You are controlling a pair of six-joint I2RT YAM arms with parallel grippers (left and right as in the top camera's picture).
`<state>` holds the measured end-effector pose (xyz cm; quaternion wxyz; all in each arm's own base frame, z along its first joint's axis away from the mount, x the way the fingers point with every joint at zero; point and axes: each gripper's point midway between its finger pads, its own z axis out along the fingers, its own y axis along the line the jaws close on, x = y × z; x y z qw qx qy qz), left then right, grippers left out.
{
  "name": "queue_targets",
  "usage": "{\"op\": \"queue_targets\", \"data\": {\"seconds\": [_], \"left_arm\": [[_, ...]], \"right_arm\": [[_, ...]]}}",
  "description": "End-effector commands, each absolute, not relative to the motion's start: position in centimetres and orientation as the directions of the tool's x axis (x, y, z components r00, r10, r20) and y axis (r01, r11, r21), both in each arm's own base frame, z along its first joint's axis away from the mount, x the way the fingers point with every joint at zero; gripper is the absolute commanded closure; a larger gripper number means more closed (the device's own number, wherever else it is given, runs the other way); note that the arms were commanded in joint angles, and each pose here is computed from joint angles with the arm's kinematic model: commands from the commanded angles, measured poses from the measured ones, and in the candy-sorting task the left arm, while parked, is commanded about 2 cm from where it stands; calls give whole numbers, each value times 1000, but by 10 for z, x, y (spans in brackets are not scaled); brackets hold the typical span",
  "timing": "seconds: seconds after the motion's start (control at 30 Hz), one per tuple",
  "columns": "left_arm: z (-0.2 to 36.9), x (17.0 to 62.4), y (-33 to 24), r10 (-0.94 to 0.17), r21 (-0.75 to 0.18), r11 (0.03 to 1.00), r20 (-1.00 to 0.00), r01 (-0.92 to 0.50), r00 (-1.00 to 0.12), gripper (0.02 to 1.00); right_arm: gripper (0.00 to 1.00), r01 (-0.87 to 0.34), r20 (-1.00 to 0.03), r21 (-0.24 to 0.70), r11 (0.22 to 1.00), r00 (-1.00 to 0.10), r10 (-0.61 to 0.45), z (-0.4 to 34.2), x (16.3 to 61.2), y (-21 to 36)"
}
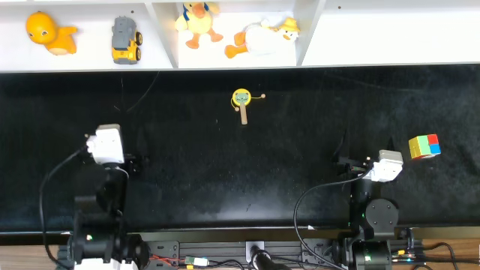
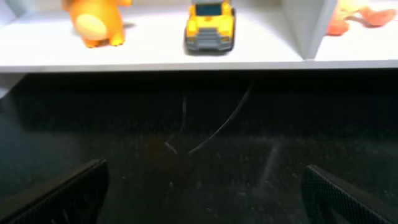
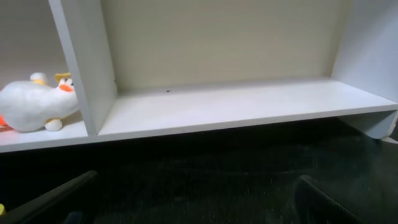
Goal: Store Toys
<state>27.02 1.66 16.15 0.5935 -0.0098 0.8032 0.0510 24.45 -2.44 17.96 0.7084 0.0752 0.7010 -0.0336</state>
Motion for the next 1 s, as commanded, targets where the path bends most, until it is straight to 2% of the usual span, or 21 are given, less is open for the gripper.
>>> {"op": "queue_targets", "data": {"seconds": [0.03,0.33,0.53,0.77,1.0], "left_arm": [[170,264,17,33,54,993,-981,-104,-191,23],[151,251,29,36,56,982,-993,-180,-114,20],[151,245,28,143,163,973,-981,-161,-130,20],[156,245,17,151,161,981,-984,-105,-98,20],[160,245,17,150,158,982,-985,-107,-81,20]], "right_arm": [[5,150,-998,56,987,14,55,176,245,-24],[5,150,-998,56,987,15,55,176,245,-24],[7,150,-998,57,987,14,55,176,245,-24],[9,150,-998,56,987,14,55,176,245,-24],[7,150,-998,56,987,14,55,176,245,-24]]}}
